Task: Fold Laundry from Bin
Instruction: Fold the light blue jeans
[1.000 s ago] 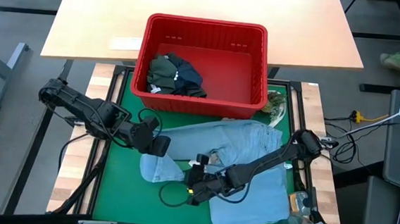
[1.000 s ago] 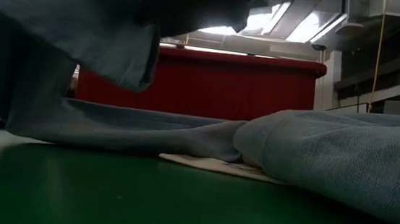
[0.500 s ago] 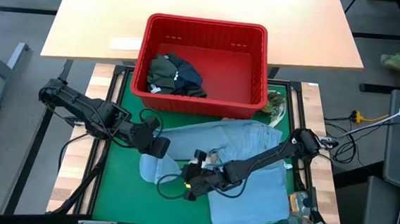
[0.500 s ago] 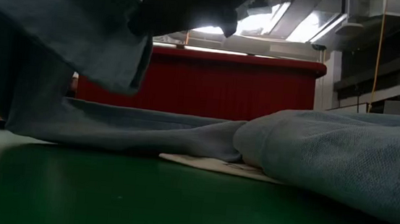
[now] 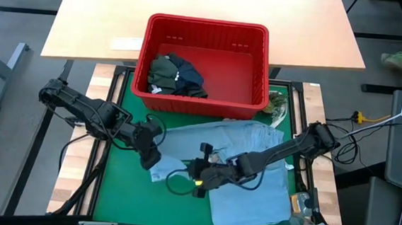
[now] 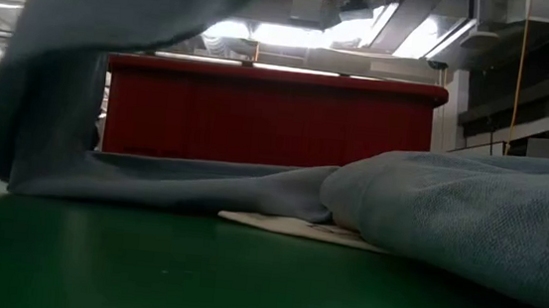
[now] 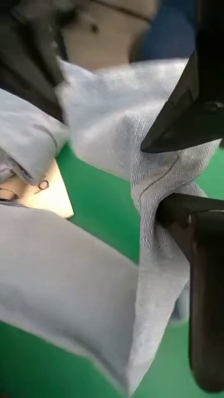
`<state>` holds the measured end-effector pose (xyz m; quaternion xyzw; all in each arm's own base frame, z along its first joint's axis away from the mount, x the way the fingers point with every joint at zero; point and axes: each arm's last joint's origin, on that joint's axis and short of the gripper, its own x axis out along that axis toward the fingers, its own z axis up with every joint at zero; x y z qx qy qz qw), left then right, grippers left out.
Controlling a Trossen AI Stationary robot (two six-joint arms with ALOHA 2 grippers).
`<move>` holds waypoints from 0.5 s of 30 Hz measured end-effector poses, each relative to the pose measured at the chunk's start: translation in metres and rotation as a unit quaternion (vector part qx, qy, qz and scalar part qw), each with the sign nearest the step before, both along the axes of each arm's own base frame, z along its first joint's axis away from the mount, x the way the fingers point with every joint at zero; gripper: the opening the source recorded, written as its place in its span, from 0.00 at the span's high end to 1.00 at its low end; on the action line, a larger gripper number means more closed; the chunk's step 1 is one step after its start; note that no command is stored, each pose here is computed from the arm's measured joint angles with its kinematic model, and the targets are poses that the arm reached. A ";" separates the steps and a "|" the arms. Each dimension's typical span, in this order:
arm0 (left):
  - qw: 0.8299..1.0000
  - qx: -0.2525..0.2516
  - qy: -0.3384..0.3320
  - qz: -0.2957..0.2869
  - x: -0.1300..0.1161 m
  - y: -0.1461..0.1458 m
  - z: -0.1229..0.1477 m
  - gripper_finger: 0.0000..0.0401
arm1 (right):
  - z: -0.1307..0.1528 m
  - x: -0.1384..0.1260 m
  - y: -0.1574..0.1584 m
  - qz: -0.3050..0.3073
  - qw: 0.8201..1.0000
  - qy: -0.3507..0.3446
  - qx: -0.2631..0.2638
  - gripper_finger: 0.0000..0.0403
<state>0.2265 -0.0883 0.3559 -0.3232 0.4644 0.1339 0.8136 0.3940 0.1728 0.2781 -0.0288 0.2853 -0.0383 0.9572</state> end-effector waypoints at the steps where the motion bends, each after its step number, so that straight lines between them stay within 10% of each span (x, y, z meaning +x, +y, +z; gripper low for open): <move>1: 1.000 0.009 0.007 -0.010 -0.001 0.001 -0.001 0.72 | 0.003 -0.002 -0.004 -0.002 1.000 0.002 0.000 0.97; 15: 0.980 0.152 0.131 -0.002 -0.027 0.016 -0.011 0.71 | 0.026 -0.005 -0.056 -0.059 0.998 0.017 0.002 0.99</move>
